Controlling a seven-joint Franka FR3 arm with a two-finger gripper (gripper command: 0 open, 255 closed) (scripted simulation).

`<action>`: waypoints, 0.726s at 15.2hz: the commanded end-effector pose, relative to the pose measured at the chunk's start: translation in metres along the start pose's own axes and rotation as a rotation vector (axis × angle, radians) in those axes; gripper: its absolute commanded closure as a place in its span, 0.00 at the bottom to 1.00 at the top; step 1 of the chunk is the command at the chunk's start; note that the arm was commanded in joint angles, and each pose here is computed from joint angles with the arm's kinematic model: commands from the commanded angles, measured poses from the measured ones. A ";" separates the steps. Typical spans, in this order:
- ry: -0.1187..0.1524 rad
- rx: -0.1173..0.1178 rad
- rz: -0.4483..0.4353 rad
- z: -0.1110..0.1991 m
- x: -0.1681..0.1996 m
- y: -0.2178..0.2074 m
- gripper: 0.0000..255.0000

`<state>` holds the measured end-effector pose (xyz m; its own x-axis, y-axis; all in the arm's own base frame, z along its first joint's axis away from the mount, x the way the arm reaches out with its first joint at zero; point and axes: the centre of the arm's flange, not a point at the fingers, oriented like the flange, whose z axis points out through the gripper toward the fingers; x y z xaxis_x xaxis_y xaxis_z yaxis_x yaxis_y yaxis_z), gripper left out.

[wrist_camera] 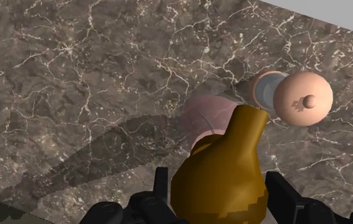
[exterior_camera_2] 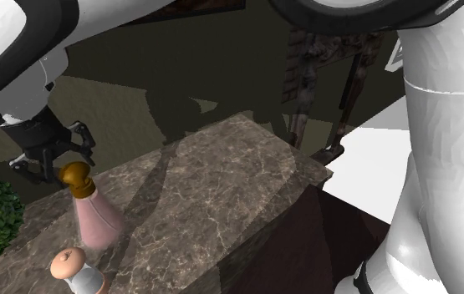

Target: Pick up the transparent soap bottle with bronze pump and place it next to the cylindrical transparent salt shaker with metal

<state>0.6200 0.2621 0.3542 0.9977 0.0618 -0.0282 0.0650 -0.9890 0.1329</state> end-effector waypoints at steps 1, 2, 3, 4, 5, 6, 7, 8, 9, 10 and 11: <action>0.001 0.000 0.000 0.010 0.000 -0.001 1.00; 0.001 0.000 0.000 0.016 0.000 -0.002 1.00; 0.001 0.000 0.000 0.021 0.000 -0.002 1.00; 0.001 0.000 0.000 0.026 0.000 -0.003 1.00; 0.001 0.000 0.000 0.031 0.000 -0.004 1.00; 0.001 0.000 0.000 0.037 0.000 -0.004 1.00; 0.001 0.000 0.000 0.042 0.001 -0.005 1.00; 0.001 0.000 0.000 0.047 0.001 -0.006 1.00; 0.001 0.000 0.000 0.052 0.001 -0.007 1.00; 0.001 0.000 0.000 0.054 0.001 -0.007 1.00; 0.001 0.000 0.000 0.054 0.001 -0.007 1.00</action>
<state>0.6193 0.2613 0.3007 0.9977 0.0617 -0.0284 0.0650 -0.9890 0.1329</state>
